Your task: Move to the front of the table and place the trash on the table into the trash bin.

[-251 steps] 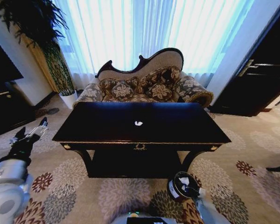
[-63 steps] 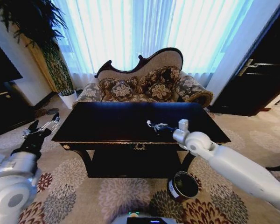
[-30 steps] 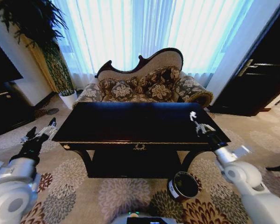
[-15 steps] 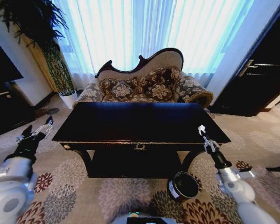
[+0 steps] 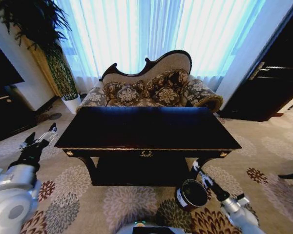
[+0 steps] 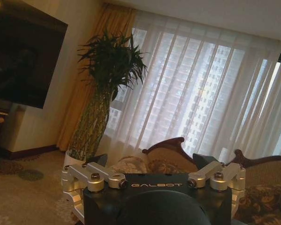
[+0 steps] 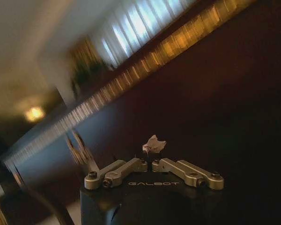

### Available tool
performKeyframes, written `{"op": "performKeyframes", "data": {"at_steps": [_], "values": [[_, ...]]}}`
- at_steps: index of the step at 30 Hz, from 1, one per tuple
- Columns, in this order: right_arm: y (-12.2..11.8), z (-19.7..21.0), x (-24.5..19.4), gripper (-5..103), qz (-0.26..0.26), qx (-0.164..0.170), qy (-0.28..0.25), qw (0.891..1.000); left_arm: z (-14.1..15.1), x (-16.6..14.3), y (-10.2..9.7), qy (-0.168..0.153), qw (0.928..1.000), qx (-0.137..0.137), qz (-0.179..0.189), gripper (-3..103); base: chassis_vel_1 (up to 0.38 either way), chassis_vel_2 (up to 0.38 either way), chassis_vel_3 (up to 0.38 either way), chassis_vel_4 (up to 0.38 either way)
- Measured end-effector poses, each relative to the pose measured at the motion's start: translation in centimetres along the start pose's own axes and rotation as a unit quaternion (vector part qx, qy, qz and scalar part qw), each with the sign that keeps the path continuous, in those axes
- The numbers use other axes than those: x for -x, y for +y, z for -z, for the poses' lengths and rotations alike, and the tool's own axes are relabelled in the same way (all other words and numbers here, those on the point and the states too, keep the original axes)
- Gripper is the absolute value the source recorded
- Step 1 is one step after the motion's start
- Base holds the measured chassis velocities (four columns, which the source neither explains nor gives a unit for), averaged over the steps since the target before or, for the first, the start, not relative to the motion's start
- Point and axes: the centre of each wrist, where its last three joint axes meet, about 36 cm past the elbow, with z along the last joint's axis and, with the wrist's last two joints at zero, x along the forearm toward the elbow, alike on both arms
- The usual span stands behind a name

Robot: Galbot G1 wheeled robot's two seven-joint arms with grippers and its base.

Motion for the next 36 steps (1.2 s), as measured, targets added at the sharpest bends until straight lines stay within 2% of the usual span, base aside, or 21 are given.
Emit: {"op": "performKeyframes", "data": {"at_steps": [1,3,5,6,8,10,11,12,13,14,15,16,17,18,20,23,27,29,33,34,36], "values": [[0.0,0.0,0.0,0,0.000,0.000,0.000,1.000,0.0,0.0,0.0,0.000,1.0000,0.000,0.000,100,0.000,0.000,0.000,0.000],[-0.8,-1.1,-0.5,0,-0.025,-0.021,0.048,0.998,0.2,0.0,0.1,-0.002,1.0000,0.001,0.001,100,0.000,0.000,0.000,0.000],[-1.9,-2.0,0.0,0,-0.076,-0.061,0.095,0.991,0.3,-0.2,0.0,-0.003,1.0000,0.002,0.000,100,0.000,0.000,0.000,0.000],[-1.9,-2.0,0.0,0,-0.076,-0.061,0.095,0.991,0.3,-0.2,0.0,-0.003,1.0000,0.002,0.000,100,0.000,0.000,0.000,0.000],[-2.4,-2.5,0.9,0,-0.117,-0.096,0.132,0.980,0.4,-0.3,-0.1,-0.004,1.0000,0.001,-0.002,100,0.000,0.000,0.000,0.000],[-2.7,-3.7,2.2,0,-0.174,-0.141,0.202,0.954,0.6,-0.4,-0.3,-0.003,1.0000,-0.001,-0.007,100,0.000,0.000,0.000,0.000],[-2.8,-4.1,2.6,0,-0.193,-0.154,0.219,0.944,0.5,-0.5,-0.4,-0.002,1.0000,-0.002,-0.008,100,0.000,0.000,0.000,0.000],[-2.8,-4.1,2.6,0,-0.193,-0.154,0.219,0.944,0.5,-0.5,-0.4,-0.002,1.0000,-0.002,-0.008,100,0.000,0.000,0.000,0.000],[-3.0,-4.6,2.9,0,-0.221,-0.168,0.238,0.931,0.5,-0.5,-0.5,-0.001,1.0000,-0.003,-0.009,100,0.000,0.000,0.000,0.000],[-3.0,-5.2,3.7,0,-0.265,-0.179,0.257,0.912,0.4,-0.5,-0.6,0.001,0.9999,-0.004,-0.011,100,0.000,0.000,0.000,0.000],[-3.0,-5.2,3.7,0,-0.265,-0.179,0.257,0.912,0.4,-0.5,-0.6,0.001,0.9999,-0.004,-0.011,100,0.000,0.000,0.000,0.000],[-2.7,-5.9,4.6,0,-0.300,-0.178,0.270,0.898,0.5,-0.4,-0.6,0.002,0.9999,-0.003,-0.012,100,0.000,0.000,0.000,0.000],[-2.5,-6.3,5.0,0,-0.314,-0.174,0.275,0.892,0.5,-0.4,-0.6,0.002,0.9999,-0.003,-0.013,100,0.000,0.000,0.000,0.000],[-1.9,-7.2,5.7,0,-0.338,-0.163,0.291,0.880,0.7,-0.4,-0.6,0.001,0.9999,-0.004,-0.016,100,0.000,0.000,0.000,0.000],[-1.7,-7.6,5.9,0,-0.343,-0.161,0.299,0.876,0.8,-0.3,-0.6,0.000,0.9999,-0.004,-0.016,100,0.000,0.000,0.000,0.000],[-1.0,-9.2,5.2,0,-0.338,-0.172,0.342,0.860,0.8,-0.3,-0.5,-0.001,0.9998,-0.007,-0.017,100,0.000,0.000,0.000,0.000],[-0.7,-10.0,4.5,0,-0.336,-0.177,0.362,0.851,0.7,-0.3,-0.6,0.002,0.9998,-0.008,-0.017,100,0.000,0.000,0.000,0.000],[-0.8,-10.6,4.5,0,-0.356,-0.197,0.374,0.833,0.3,-0.2,-0.7,0.006,0.9998,-0.009,-0.017,100,0.000,0.000,0.000,0.000],[-0.3,-10.8,5.5,-2,-0.373,-0.192,0.378,0.825,0.1,-0.2,-0.7,0.008,0.9998,-0.009,-0.015,100,0.000,0.000,0.000,0.000],[-0.3,-10.8,5.5,3,-0.371,-0.192,0.381,0.825,0.1,-0.1,-0.7,0.008,0.9998,-0.008,-0.015,100,0.000,0.000,0.000,0.000],[-0.4,-10.8,5.5,3,-0.370,-0.192,0.381,0.825,0.1,-0.1,-0.7,0.008,0.9998,-0.007,-0.015,100,0.000,0.000,0.000,0.000]]}}
